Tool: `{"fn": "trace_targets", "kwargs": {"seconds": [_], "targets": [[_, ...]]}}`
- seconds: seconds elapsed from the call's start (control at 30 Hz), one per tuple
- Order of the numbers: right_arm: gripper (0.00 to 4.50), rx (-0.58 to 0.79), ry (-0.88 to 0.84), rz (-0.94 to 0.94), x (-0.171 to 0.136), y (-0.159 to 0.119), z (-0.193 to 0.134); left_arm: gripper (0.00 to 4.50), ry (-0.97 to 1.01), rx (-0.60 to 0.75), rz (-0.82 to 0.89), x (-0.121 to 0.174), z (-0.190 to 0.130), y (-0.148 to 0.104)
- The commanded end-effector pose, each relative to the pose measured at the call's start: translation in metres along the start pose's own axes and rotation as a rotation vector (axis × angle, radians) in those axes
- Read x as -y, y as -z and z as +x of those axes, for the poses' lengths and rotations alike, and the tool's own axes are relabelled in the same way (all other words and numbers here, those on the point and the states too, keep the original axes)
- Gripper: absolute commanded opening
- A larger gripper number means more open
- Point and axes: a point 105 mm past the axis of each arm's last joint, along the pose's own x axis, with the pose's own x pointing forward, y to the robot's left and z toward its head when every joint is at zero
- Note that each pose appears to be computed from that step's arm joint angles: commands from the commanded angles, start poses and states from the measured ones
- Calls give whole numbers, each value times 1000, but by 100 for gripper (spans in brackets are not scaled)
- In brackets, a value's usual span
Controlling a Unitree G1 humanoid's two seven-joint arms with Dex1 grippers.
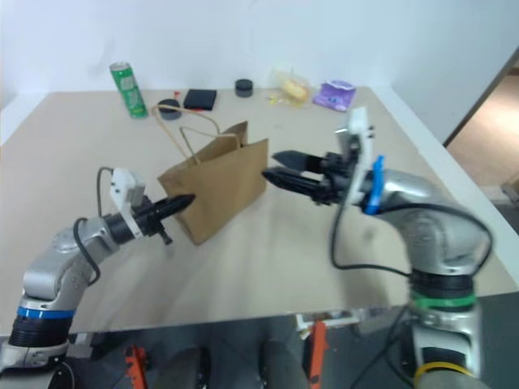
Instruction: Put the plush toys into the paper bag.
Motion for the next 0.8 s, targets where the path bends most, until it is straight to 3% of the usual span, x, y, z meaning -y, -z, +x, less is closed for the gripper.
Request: {"fn": "trace_targets", "kwargs": {"seconds": [0.03, 0.23, 0.53, 0.63, 0.73, 0.8], "targets": [[438, -63, -57, -18, -7, -17, -35, 0, 232, 25, 39, 17, -5, -25], [445, -169, -63, -43, -4, -23, -53, 0, 495, -129, 62, 33, -18, -20], [445, -219, -79, -53, -7, -25, -62, 0, 527, -218, 143, 27, -19, 5], [450, -213, -83, -50, -9, -26, -60, 81, 525, -212, 132, 31, -20, 8], [450, -212, -84, -51, -10, -26, -59, 219, 499, -194, 141, 33, -21, 1], [450, -214, -82, -52, -9, -26, -59, 270, 476, -170, 122, 35, -24, -13]]}}
